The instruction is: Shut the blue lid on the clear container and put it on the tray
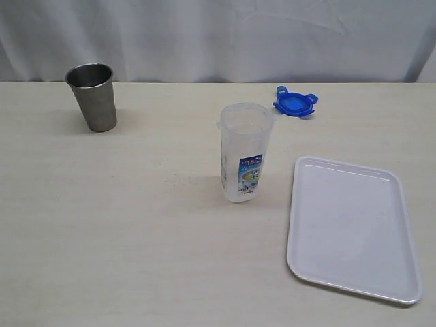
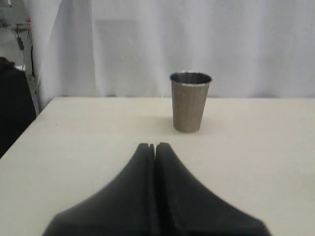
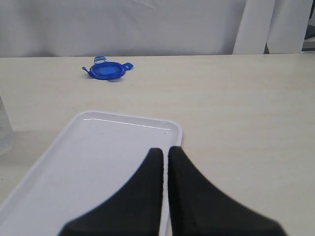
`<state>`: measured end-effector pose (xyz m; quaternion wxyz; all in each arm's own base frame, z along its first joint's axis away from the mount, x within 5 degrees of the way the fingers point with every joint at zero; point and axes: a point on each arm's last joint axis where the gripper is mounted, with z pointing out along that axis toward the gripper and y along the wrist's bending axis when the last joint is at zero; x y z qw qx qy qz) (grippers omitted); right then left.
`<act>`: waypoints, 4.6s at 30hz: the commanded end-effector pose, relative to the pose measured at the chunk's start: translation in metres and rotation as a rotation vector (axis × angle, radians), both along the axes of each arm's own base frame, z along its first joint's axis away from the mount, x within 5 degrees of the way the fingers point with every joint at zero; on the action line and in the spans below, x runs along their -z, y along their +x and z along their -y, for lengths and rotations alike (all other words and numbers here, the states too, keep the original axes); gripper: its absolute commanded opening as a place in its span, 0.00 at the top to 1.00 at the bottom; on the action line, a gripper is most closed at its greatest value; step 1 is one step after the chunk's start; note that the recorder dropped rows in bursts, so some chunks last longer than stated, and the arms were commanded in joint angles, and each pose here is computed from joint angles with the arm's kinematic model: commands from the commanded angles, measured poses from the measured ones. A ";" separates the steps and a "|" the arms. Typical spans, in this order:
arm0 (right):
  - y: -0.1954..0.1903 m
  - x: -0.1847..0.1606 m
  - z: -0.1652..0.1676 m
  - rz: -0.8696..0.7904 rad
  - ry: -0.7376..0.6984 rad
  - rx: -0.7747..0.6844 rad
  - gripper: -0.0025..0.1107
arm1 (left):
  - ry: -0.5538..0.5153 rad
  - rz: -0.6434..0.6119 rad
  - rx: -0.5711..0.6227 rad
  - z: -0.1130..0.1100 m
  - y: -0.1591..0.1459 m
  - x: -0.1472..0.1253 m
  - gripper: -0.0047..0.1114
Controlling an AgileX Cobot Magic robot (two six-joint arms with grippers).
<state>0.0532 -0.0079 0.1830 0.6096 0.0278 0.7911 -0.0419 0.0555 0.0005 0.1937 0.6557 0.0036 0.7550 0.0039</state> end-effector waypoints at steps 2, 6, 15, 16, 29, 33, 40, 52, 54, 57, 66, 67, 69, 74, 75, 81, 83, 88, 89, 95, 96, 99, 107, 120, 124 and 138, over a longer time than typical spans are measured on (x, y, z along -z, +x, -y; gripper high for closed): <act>0.000 0.001 0.000 0.000 0.005 -0.002 0.94 | 0.013 -0.081 -0.007 -0.001 -0.001 0.008 0.89; 0.000 0.001 0.000 0.000 0.005 -0.002 0.94 | 0.013 -0.081 -0.007 -0.001 -0.001 0.008 0.89; 0.000 0.001 0.000 0.000 0.005 -0.002 0.94 | 0.013 -0.081 -0.007 -0.001 -0.001 0.008 0.89; 0.000 0.001 0.000 0.000 0.005 -0.002 0.94 | 0.013 -0.081 -0.007 -0.001 -0.001 0.008 0.89; 0.000 -0.001 0.002 0.011 -0.067 0.000 0.94 | 0.013 -0.081 -0.007 -0.001 -0.001 0.008 0.89; 0.003 -0.019 -0.001 0.192 -0.269 -0.048 0.94 | 0.013 -0.081 -0.007 -0.001 -0.001 0.008 0.89; -0.022 -0.082 -0.029 0.988 -0.170 -0.302 0.94 | 0.013 -0.081 -0.007 -0.001 -0.001 0.008 0.89; -0.015 -0.156 -0.011 0.709 0.278 -0.144 0.92 | 0.013 -0.081 -0.007 -0.001 -0.001 0.008 0.89; 0.005 -0.176 -0.007 0.587 0.292 -0.085 0.85 | 0.013 -0.081 -0.007 -0.001 -0.001 0.008 0.89; 0.043 -0.202 -0.002 0.436 0.299 -0.023 0.72 | 0.013 -0.081 -0.007 -0.001 -0.001 0.008 0.89; 0.204 -0.177 0.003 -0.491 0.196 0.060 0.55 | 0.013 -0.081 -0.007 -0.001 -0.001 0.008 0.89; 0.224 -0.167 -0.002 -0.543 0.218 0.002 0.55 | 0.013 -0.081 -0.007 -0.001 -0.001 0.008 0.89; 0.262 -0.142 -0.011 -0.612 0.304 -0.089 0.55 | 0.013 -0.081 -0.007 -0.001 -0.001 0.008 0.89; 0.341 -0.083 -0.019 -0.636 0.542 -0.070 0.55 | 0.013 -0.081 -0.007 -0.001 -0.001 0.008 0.89; 0.354 -0.069 -0.020 -0.637 0.592 -0.054 0.55 | 0.013 -0.081 -0.007 -0.001 -0.001 0.008 0.89; 0.413 0.011 -0.023 -0.714 0.734 0.005 0.55 | 0.013 -0.081 -0.007 -0.001 -0.001 0.008 0.89; 0.428 0.026 -0.023 -0.740 0.748 0.004 0.55 | 0.013 -0.081 -0.007 -0.001 -0.001 0.008 0.89; 0.470 0.058 -0.021 -0.710 0.793 0.026 0.55 | 0.013 -0.081 -0.007 -0.001 -0.001 0.008 0.89; 0.473 0.062 -0.021 -0.708 0.798 0.028 0.55 | 0.013 -0.081 -0.007 -0.001 -0.001 0.008 0.89; 0.483 0.074 -0.019 -0.688 0.830 0.067 0.55 | 0.013 -0.081 -0.007 -0.001 -0.001 0.008 0.89; 0.483 0.078 -0.019 -0.694 0.826 0.076 0.55 | 0.013 -0.081 -0.007 -0.001 -0.001 0.008 0.89; 0.483 0.082 -0.017 -0.698 0.808 0.085 0.59 | 0.013 -0.081 -0.007 -0.001 -0.001 0.008 0.89; 0.484 0.092 -0.013 -0.688 0.733 0.093 0.86 | 0.013 -0.081 -0.007 -0.001 -0.001 0.008 0.89; 0.481 0.048 -0.007 -0.657 0.510 0.013 0.94 | 0.013 -0.081 -0.007 -0.001 -0.001 0.008 0.89; 0.474 0.040 -0.002 -0.721 0.387 0.011 0.94 | 0.013 -0.081 -0.007 -0.001 -0.001 0.008 0.89; 0.468 0.048 0.004 -0.809 0.227 -0.009 0.66 | 0.013 -0.081 -0.007 -0.001 -0.001 0.008 0.89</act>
